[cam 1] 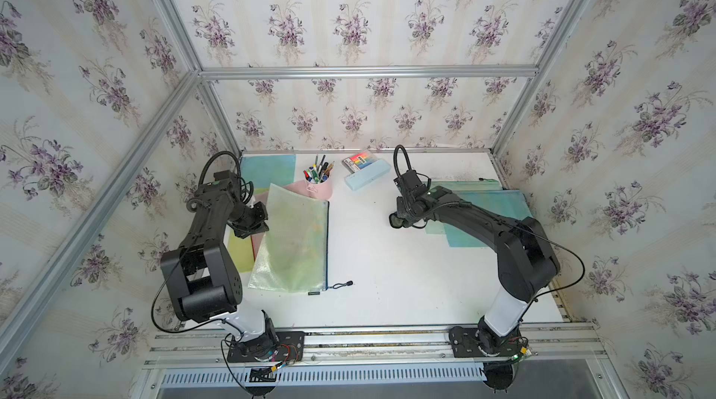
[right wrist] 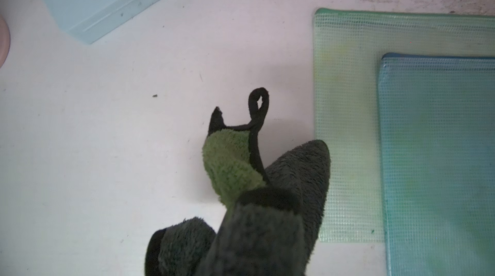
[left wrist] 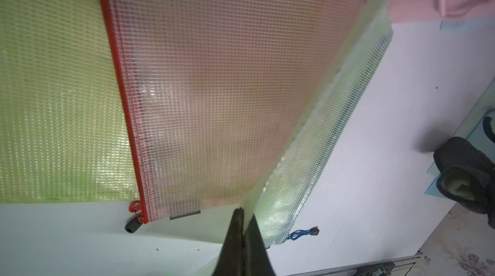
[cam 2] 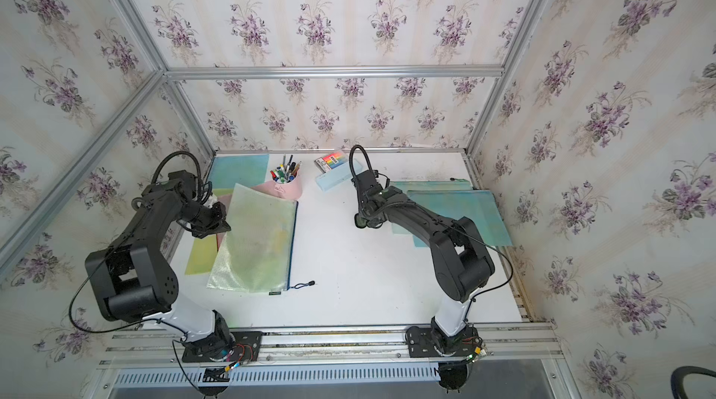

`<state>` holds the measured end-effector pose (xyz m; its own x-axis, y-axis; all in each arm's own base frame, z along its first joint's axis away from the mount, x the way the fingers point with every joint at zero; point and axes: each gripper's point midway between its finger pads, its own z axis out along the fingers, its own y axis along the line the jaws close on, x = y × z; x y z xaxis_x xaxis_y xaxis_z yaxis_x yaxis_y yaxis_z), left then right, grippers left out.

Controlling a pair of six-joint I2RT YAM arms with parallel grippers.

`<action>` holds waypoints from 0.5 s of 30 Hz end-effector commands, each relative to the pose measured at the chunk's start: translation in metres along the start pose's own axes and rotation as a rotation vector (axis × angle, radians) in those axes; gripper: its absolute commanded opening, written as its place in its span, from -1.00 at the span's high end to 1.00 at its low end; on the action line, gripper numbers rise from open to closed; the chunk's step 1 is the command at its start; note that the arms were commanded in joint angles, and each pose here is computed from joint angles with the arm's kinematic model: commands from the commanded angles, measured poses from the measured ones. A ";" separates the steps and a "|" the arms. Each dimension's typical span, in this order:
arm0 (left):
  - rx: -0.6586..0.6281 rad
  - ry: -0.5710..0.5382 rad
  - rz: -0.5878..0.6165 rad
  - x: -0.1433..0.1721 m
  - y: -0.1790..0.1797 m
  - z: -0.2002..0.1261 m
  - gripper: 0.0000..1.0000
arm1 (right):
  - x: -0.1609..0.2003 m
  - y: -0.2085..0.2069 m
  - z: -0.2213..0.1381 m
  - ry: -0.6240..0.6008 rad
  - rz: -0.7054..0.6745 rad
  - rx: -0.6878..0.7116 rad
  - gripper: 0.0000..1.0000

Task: Wipe the document bag
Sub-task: Move the document bag.

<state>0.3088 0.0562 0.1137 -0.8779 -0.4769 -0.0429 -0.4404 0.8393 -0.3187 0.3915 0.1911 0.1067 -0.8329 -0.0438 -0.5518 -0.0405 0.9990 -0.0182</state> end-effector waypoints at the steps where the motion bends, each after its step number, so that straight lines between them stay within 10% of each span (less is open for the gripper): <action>1: -0.020 -0.025 -0.007 -0.025 0.011 0.007 0.97 | -0.020 -0.024 0.005 -0.013 0.026 0.020 0.67; 4: -0.098 -0.055 -0.046 -0.039 0.023 0.003 0.82 | -0.035 -0.049 0.005 -0.020 0.066 0.053 0.67; 10: -0.220 -0.172 -0.092 -0.047 0.036 -0.030 -0.28 | -0.050 -0.124 0.003 0.013 0.159 0.175 0.67; 15: -0.152 -0.294 -0.052 -0.042 0.004 -0.063 -0.42 | -0.029 -0.195 0.003 0.085 0.243 0.331 0.66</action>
<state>0.3309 0.1038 0.1581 -0.7907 -0.5526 -0.2636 -0.5265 0.8334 -0.1678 0.4420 0.0283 0.1325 -0.8083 0.2085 -0.5506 0.2918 0.9541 -0.0670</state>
